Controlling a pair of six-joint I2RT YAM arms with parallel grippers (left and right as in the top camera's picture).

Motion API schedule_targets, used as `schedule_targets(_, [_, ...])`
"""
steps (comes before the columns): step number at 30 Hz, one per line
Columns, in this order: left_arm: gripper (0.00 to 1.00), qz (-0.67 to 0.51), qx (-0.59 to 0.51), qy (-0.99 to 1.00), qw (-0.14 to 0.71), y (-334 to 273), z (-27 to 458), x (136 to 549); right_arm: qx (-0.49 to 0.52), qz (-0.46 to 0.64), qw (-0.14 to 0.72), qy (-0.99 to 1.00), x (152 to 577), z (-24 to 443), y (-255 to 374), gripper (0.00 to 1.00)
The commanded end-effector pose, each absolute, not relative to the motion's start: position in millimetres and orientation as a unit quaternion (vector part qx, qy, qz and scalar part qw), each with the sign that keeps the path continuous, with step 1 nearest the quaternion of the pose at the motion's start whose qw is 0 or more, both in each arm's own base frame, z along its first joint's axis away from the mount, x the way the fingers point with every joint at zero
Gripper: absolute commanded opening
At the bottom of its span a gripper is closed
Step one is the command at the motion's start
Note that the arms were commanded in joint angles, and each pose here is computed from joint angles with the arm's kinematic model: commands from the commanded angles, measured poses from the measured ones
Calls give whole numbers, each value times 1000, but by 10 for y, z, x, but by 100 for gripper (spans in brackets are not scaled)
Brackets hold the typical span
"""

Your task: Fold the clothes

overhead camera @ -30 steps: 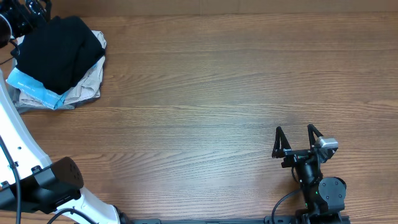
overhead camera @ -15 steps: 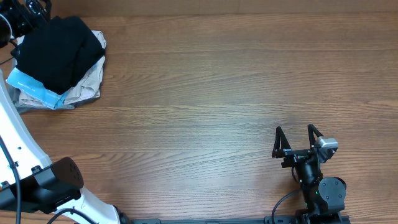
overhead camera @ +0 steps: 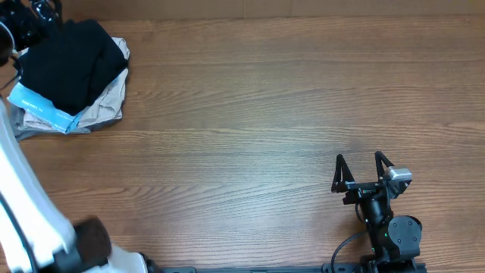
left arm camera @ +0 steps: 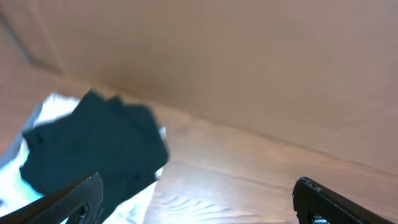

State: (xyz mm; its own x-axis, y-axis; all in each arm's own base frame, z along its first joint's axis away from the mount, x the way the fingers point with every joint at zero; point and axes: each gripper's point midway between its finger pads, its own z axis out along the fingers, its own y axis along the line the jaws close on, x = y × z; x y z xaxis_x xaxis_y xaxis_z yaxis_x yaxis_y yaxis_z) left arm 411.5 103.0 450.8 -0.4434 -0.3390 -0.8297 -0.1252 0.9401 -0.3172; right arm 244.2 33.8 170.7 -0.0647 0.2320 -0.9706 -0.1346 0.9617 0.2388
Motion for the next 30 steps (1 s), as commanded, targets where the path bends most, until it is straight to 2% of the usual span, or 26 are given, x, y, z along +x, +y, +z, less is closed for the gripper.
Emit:
schedule_targets(1, [100, -103, -93, 806, 575, 595, 5143, 3578, 37, 127, 686, 715, 2446, 1692, 308, 100])
schedule_targets(5, [100, -121, -48, 788, 602, 165, 5371, 3134, 36, 127, 686, 715, 2446, 1692, 308, 100])
schedule_targets(10, [100, -140, -29, 794, 591, -111, 5145, 2646, 37, 127, 686, 715, 2446, 1692, 308, 100])
schedule_targets(15, [100, -144, -39, 816, 559, -191, 4574, 2249, 37, 127, 686, 715, 2446, 1692, 308, 100])
schedule_targets(22, [100, -86, -94, 849, 512, 1, 3510, 1943, 37, 127, 686, 715, 2446, 1692, 308, 100])
schedule_targets(30, [100, -85, -90, 826, 550, 28, 2597, 2077, 37, 127, 686, 715, 2446, 1692, 308, 100])
